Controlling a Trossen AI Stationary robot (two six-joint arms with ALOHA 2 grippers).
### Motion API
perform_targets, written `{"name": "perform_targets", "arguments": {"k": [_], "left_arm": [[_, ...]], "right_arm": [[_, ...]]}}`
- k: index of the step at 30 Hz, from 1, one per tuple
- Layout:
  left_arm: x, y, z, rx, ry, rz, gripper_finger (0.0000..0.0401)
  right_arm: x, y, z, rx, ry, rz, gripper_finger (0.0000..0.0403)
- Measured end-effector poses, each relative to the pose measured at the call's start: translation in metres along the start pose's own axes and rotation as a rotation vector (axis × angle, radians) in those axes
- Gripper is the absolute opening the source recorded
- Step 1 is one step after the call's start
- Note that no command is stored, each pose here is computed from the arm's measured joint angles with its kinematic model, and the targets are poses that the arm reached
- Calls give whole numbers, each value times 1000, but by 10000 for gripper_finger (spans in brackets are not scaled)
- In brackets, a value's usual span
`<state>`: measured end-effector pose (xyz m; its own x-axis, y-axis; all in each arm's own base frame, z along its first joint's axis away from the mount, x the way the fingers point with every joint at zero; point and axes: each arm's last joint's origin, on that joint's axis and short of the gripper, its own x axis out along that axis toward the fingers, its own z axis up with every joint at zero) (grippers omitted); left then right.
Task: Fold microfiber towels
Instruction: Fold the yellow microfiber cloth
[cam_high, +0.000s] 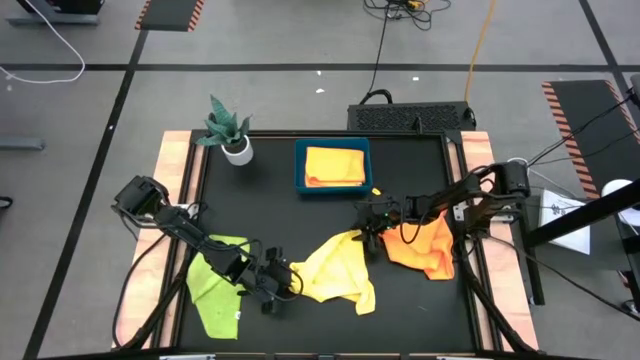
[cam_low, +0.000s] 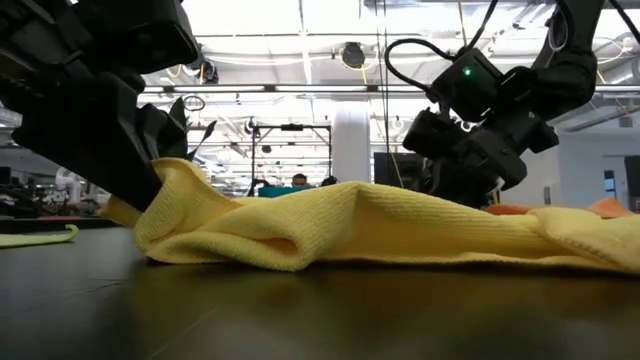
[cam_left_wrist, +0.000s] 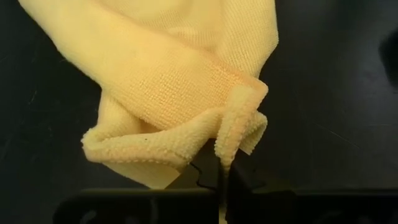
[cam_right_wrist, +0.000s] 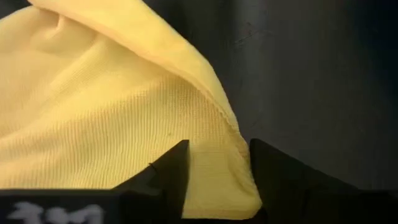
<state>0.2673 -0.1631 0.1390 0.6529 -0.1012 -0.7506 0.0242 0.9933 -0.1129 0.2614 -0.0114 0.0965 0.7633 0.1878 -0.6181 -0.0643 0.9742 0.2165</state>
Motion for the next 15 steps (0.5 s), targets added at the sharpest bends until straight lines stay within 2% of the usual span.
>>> {"name": "perform_targets", "arguments": {"k": [9,13,15], "left_arm": [[0,6,-9,17,95,46,5],[-7,10,-11,32,148,60,10],[-17,11,-7,24,146,52,5]], "right_arm": [[-13,4,5,-5,22,-8,12],[-23,12,14,65,-14,9,7],[-29,20,20,57,-51,32,3]]}}
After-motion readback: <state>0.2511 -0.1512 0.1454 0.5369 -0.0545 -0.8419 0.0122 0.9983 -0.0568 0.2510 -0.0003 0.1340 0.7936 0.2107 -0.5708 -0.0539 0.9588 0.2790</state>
